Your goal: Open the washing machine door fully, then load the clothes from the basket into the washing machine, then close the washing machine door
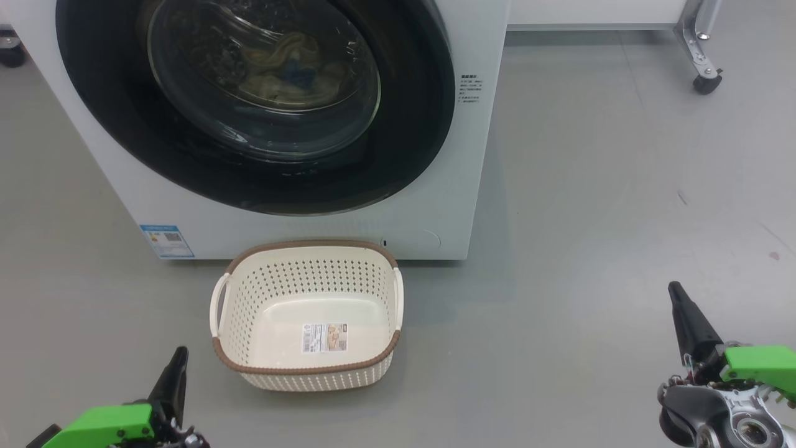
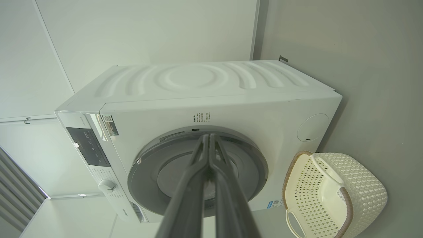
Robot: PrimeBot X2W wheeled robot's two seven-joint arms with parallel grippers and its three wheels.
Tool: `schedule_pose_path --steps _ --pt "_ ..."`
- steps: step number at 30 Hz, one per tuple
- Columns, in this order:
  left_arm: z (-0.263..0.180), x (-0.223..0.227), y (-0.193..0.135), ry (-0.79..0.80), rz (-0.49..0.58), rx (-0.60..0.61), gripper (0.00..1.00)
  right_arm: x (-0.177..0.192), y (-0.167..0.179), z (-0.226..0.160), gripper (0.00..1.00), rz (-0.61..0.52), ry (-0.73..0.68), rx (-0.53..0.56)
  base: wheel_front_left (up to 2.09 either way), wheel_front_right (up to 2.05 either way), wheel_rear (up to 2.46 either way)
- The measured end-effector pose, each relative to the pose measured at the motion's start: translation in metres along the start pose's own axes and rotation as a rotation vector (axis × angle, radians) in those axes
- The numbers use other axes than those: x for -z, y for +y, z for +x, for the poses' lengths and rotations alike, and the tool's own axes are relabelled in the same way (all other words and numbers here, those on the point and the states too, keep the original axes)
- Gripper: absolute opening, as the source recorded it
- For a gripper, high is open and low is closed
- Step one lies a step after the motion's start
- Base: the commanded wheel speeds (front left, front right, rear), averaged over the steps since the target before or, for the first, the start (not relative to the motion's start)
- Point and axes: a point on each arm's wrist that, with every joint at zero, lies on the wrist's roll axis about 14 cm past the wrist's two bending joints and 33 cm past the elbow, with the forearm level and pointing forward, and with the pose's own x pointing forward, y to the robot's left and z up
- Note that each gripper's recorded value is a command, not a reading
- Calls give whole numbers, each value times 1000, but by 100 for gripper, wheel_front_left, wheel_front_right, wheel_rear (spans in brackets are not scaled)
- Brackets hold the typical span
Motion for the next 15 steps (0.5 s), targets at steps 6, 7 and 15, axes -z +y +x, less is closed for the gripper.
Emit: schedule_pose_path --steps 6,7,15 --pt "0 0 0 0 0 0 0 0 0 0 0 0 0 0 0 0 0" --pt "0 0 0 0 0 0 0 0 0 0 0 0 0 0 0 0 0" --pt "0 0 0 0 0 0 0 0 0 0 0 0 0 0 0 0 0"
